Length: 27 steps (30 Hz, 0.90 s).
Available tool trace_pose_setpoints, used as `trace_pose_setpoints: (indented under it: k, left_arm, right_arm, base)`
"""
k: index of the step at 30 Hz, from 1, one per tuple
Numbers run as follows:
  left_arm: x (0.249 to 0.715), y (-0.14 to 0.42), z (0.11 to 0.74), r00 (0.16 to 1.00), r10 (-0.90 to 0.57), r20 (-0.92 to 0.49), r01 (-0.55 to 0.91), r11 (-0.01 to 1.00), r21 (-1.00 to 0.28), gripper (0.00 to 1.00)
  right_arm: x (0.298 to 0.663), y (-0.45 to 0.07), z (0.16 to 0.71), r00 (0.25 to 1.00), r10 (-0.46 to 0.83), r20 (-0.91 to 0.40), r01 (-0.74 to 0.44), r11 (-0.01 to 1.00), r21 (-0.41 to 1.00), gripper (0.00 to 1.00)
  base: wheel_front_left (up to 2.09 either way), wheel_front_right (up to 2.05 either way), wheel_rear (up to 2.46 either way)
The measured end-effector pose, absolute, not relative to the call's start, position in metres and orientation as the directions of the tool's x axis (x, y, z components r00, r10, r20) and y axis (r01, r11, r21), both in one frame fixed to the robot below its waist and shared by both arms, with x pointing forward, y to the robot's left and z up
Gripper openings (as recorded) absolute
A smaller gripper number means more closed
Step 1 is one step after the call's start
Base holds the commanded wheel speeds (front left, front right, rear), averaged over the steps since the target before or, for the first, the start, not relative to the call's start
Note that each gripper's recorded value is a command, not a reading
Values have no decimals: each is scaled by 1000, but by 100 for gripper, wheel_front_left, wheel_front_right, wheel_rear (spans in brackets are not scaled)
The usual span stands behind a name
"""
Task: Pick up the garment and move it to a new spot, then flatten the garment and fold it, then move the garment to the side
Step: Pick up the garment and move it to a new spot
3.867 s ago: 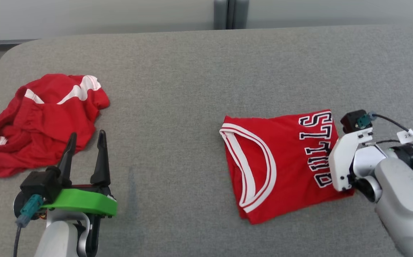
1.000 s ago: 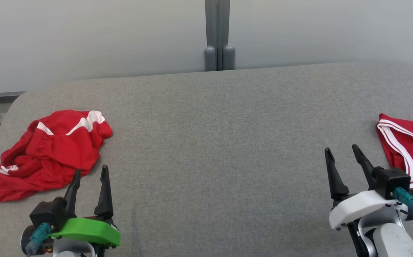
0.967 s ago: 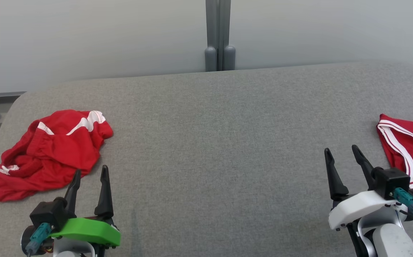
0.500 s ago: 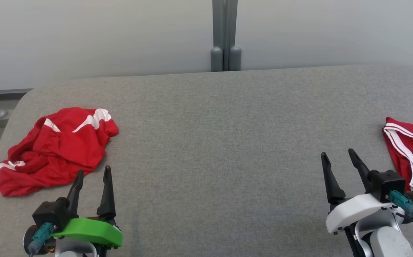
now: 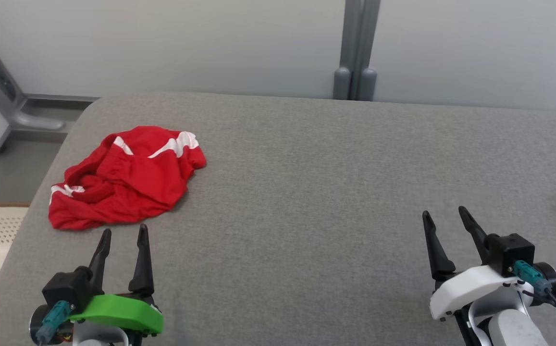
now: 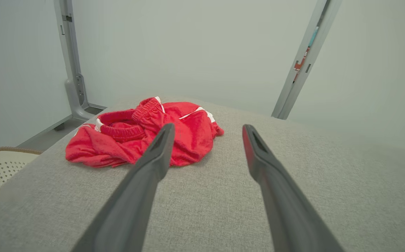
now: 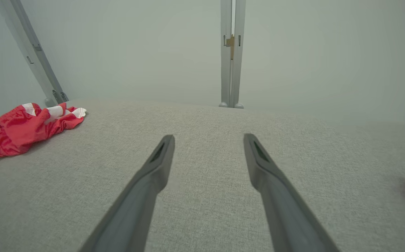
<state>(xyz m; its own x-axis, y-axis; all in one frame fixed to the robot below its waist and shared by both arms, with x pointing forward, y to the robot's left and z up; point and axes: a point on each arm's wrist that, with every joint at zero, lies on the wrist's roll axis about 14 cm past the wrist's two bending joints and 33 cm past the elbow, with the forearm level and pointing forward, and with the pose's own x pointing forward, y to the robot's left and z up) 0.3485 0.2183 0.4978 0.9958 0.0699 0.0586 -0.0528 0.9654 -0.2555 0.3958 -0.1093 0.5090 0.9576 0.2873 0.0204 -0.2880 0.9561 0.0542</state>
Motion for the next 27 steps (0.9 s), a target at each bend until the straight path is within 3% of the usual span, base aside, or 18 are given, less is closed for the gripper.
trace_pose_setpoints:
  k: [13, 27]
  left_arm:
    - [303, 270, 493, 969, 241, 47, -222, 941, -256, 100]
    - [286, 287, 490, 953, 302, 37, -284, 925, -251, 100]
  right_arm:
    - [401, -32, 506, 877, 481, 12, -481, 875, 65, 100]
    - [404, -11, 505, 847, 532, 15, -532, 844, 63, 100]
  base:
    - [0, 0, 0]
    - [0, 0, 0]
